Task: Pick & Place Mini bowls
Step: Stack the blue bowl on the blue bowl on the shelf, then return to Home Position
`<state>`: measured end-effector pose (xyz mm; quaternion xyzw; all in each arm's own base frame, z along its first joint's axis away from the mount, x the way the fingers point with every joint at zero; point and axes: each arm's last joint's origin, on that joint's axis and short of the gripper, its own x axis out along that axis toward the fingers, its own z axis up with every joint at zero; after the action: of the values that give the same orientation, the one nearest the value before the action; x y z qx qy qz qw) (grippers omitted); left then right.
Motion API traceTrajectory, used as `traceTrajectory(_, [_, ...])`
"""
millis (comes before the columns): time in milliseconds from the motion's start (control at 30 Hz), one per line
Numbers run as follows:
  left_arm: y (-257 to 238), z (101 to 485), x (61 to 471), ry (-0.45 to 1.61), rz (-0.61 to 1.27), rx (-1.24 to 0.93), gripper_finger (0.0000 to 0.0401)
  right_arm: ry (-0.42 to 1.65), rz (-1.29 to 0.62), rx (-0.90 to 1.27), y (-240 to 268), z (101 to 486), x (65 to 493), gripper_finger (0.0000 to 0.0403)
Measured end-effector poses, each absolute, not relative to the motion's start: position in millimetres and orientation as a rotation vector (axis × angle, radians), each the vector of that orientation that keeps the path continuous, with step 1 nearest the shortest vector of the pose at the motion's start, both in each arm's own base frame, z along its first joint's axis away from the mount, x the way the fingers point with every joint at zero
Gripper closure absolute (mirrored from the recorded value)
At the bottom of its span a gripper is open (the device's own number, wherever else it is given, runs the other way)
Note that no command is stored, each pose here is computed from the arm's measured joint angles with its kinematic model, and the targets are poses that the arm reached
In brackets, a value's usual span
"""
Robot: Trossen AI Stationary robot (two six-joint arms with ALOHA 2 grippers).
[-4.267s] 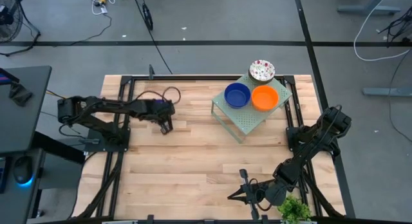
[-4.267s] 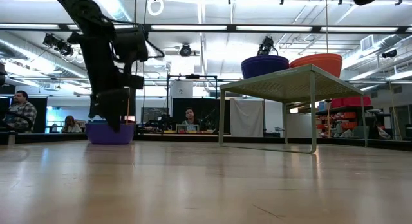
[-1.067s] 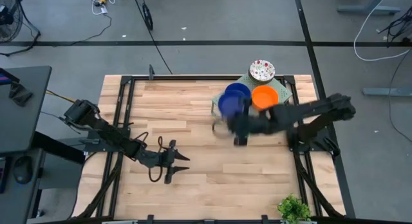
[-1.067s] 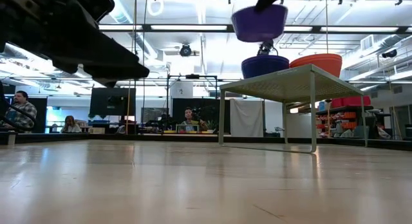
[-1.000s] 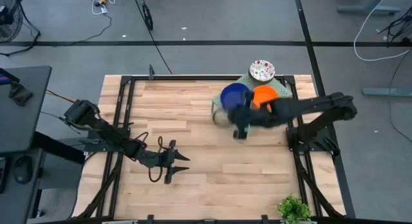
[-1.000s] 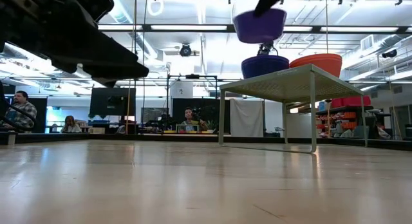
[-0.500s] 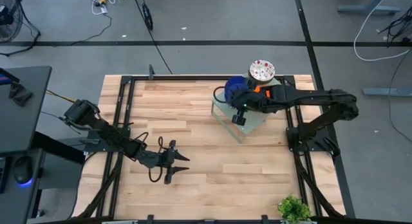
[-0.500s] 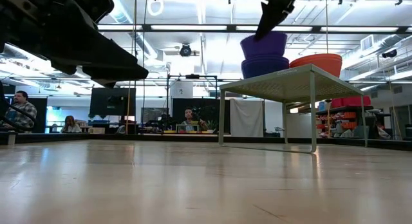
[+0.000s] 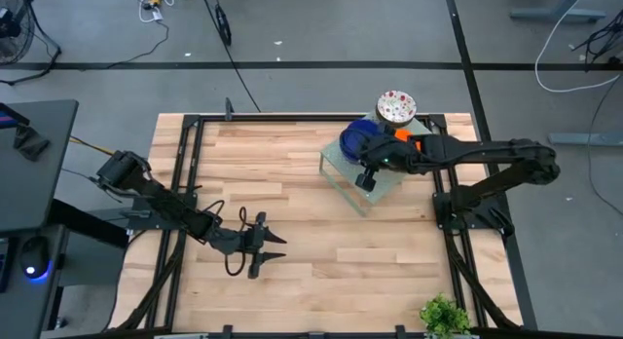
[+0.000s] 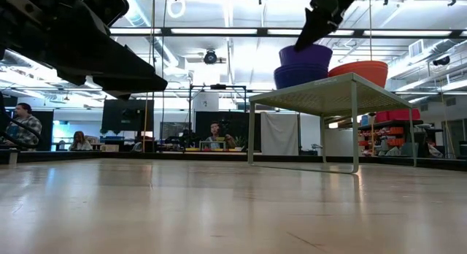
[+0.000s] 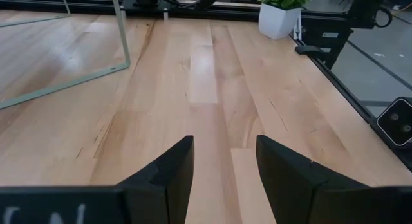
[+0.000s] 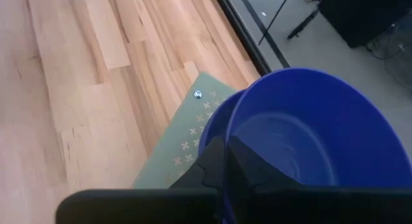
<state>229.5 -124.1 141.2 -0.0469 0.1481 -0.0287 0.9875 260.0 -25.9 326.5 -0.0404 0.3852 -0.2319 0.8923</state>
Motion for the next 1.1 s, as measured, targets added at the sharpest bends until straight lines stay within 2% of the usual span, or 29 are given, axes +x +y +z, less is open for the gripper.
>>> traceTrajectory(200, [-124,141,230,0.297,-0.058,-0.095,0.0229,0.780,-0.461,-0.075,-31,311,262,0.0396])
traceTrajectory(633, [-124,141,230,0.297,-0.055,-0.095,0.0229,0.766,-0.448,-0.029,-35,310,263,0.0388])
traceTrajectory(900, [-124,141,230,0.297,-0.055,-0.095,0.0229,0.766,-0.447,-0.030,-35,311,263,0.0311])
traceTrajectory(1100, [-124,141,230,0.297,-0.055,-0.095,0.0229,0.710,-0.362,-0.013,-32,334,266,0.0261])
